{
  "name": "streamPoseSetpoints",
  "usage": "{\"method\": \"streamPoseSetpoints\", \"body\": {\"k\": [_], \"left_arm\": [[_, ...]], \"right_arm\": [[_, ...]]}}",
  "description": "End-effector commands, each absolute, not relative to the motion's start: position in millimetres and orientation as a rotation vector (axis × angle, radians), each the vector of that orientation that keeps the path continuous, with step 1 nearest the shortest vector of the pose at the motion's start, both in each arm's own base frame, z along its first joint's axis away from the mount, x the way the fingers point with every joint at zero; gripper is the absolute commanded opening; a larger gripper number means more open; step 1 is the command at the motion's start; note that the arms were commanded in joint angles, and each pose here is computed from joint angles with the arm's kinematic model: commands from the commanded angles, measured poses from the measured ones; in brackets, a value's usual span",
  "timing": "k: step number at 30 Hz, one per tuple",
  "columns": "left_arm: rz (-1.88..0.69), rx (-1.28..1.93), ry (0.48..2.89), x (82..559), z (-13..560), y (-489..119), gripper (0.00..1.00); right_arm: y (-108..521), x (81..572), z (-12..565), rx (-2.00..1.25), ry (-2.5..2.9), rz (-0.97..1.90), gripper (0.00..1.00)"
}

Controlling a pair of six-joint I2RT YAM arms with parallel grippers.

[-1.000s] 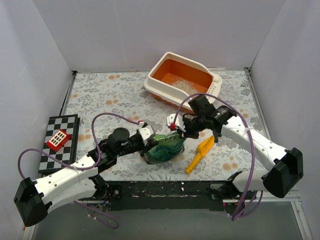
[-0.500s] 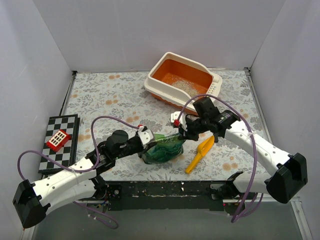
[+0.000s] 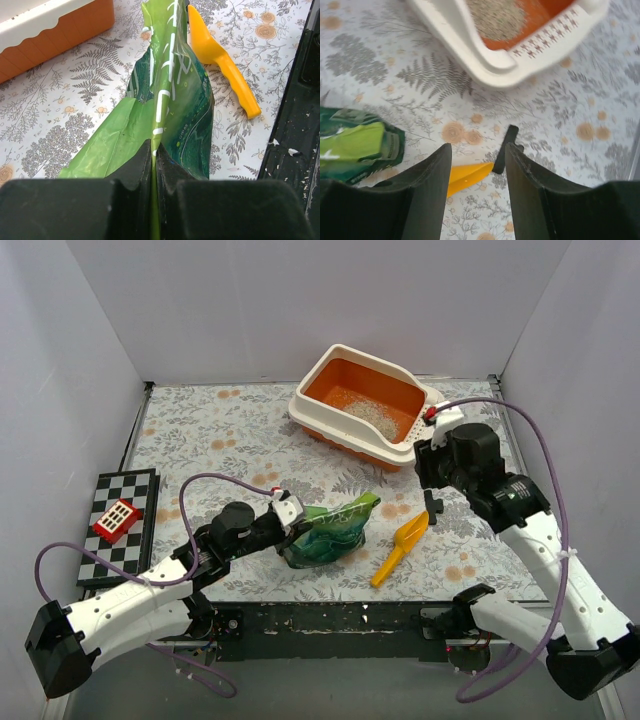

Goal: Fill the litter box with clean litter

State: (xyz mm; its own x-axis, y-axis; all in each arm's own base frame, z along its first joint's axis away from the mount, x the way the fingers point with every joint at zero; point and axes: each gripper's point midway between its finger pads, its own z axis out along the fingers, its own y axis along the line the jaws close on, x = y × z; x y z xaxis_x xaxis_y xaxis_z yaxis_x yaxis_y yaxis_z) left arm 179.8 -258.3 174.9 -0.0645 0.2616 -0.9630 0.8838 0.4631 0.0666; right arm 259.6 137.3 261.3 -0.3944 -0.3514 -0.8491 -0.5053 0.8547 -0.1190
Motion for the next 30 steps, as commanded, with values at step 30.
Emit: {"method": "streamPoseSetpoints", "body": {"k": [30], "left_arm": [[-0.762,0.955,1.626,176,176,-259,0.0]], "right_arm": [[20,308,61,0.304,2.534,0.48,0.5]]}}
